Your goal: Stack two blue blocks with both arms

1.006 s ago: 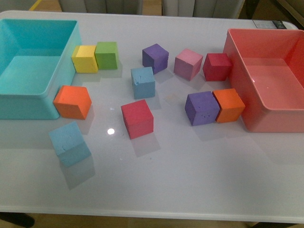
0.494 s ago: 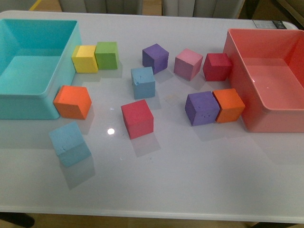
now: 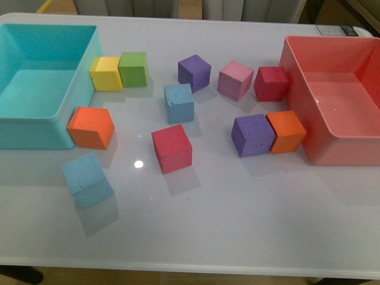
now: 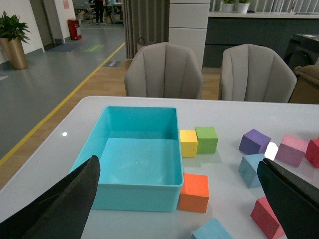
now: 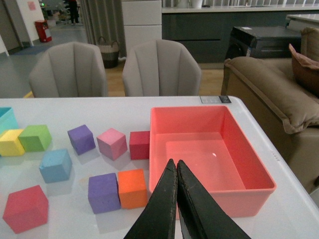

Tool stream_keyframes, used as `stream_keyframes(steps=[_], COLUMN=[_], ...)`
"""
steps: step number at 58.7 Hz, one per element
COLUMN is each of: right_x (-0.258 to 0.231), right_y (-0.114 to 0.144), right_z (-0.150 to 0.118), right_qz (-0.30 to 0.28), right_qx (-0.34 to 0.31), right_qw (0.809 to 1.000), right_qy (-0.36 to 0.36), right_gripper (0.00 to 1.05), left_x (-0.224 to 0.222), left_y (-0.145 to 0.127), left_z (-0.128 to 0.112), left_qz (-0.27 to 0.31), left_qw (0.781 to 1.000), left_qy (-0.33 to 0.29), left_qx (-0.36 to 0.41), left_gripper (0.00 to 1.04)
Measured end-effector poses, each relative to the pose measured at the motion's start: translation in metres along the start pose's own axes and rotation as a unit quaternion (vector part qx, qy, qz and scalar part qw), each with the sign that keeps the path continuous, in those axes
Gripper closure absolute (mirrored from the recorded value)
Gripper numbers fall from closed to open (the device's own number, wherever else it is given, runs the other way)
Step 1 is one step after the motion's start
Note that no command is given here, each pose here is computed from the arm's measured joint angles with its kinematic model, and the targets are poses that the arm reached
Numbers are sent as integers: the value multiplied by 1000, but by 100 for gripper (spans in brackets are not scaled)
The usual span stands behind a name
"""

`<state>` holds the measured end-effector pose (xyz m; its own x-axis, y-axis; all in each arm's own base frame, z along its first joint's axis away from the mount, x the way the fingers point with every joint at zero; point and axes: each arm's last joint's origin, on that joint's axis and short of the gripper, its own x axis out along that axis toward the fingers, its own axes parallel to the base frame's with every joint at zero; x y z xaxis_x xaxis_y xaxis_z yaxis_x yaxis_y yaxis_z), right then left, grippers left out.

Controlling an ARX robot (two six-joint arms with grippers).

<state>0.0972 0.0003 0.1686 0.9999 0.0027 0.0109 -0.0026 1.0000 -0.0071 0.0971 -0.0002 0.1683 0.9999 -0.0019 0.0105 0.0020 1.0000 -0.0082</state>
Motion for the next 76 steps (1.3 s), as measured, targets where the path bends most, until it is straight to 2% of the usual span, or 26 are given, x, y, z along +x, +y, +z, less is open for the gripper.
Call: stream_keyframes(steps=[7,21,24,25,28,31,37,45,55,64,76], right_x=[0,0,0,0,0,0,0,0,0,0,0], right_y=[0,0,0,0,0,0,0,0,0,0,0], right_z=[0,0,0,0,0,0,0,0,0,0,0], right_qz=[0,0,0,0,-1,0,-1,-1,-1,-1,-1], right_qx=[0,0,0,0,0,0,0,1,2,2,2], right_qw=[1000,1000,1000,1000,1000,1000,1000,1000,1000,1000,1000], right_qy=[0,0,0,0,-1,-1,-1,-1,-1,-1,-1], right_gripper=[100,56,46,44,33,24,8,9,9,9,9], left_x=[0,0,1,1,8,17,38,69,110,144,173], left_y=[0,0,-1,-2,-5,-8,-15,-24,-39,-60,-81], left_z=[0,0,-1,0,4,6,11,8,-14,-41,-72], left_qz=[0,5,56,64,100,110,100,87,74,57,70], left_qw=[1000,1000,991,988,968,960,957,957,947,925,898], left_qy=[0,5,113,133,218,241,247,253,293,354,410], left_qx=[0,-2,-45,-46,-76,-93,-113,-110,-112,-128,-142], left_gripper=[9,9,9,9,9,9,9,9,9,9,9])
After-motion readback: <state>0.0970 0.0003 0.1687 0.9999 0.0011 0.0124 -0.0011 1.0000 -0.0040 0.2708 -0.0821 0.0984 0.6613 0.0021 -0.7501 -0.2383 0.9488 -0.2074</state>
